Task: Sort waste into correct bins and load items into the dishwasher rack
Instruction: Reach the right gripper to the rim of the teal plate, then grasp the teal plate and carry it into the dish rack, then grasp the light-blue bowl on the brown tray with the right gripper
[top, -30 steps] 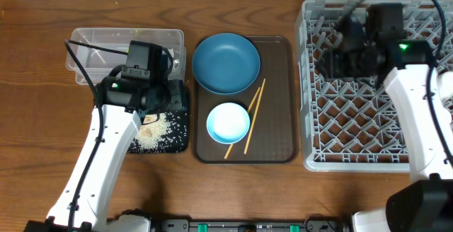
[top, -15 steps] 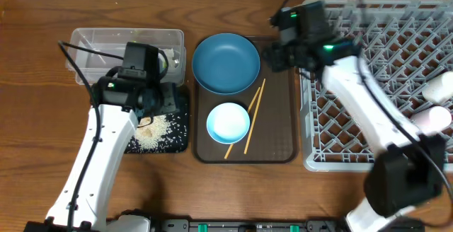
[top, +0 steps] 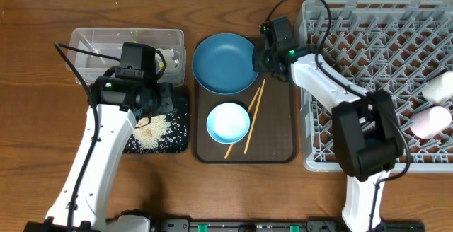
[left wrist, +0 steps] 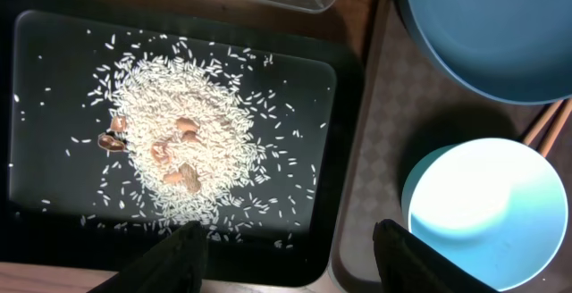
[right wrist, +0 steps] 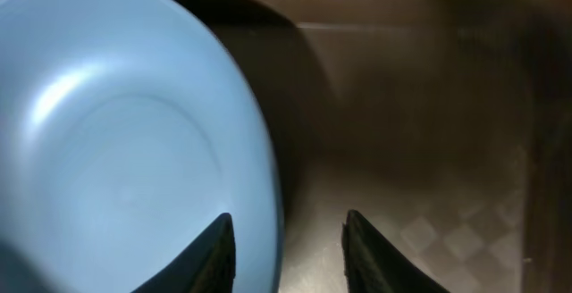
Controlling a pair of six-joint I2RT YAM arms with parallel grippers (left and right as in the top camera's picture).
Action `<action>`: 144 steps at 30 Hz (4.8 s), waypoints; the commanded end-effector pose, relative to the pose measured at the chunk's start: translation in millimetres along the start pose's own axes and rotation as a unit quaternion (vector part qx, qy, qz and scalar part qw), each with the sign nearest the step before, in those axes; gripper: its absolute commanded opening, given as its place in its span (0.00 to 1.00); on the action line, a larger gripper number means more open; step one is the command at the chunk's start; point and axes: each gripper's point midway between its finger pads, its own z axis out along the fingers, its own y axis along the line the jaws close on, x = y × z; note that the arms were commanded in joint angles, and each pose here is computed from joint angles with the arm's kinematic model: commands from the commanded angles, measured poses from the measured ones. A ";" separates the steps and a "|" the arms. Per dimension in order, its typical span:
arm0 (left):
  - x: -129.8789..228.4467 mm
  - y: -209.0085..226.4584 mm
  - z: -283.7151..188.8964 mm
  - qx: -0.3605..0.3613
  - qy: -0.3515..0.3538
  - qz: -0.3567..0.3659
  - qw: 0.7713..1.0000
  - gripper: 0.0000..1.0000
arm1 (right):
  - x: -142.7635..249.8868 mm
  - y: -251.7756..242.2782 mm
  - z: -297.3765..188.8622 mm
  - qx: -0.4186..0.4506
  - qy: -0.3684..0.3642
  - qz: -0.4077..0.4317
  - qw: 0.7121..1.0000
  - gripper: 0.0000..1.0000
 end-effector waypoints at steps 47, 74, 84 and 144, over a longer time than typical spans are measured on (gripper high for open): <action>-3.6 3.1 0.1 -0.008 -0.005 -0.004 1.000 0.64 | -182.2 -366.0 -399.5 0.625 -0.110 -0.270 0.724 0.01; -4.5 2.8 0.1 -0.007 -0.007 -0.004 1.000 0.64 | -141.8 -404.6 -276.9 0.627 0.028 -0.235 0.742 0.01; -4.4 2.8 0.1 -0.007 -0.007 -0.004 1.000 0.64 | -118.3 -373.9 -240.1 0.585 0.025 -0.181 0.790 0.06; 15.9 64.9 -4.6 -0.056 0.049 -0.098 0.992 0.64 | 147.5 46.8 -103.1 -0.039 0.128 -0.115 0.984 0.49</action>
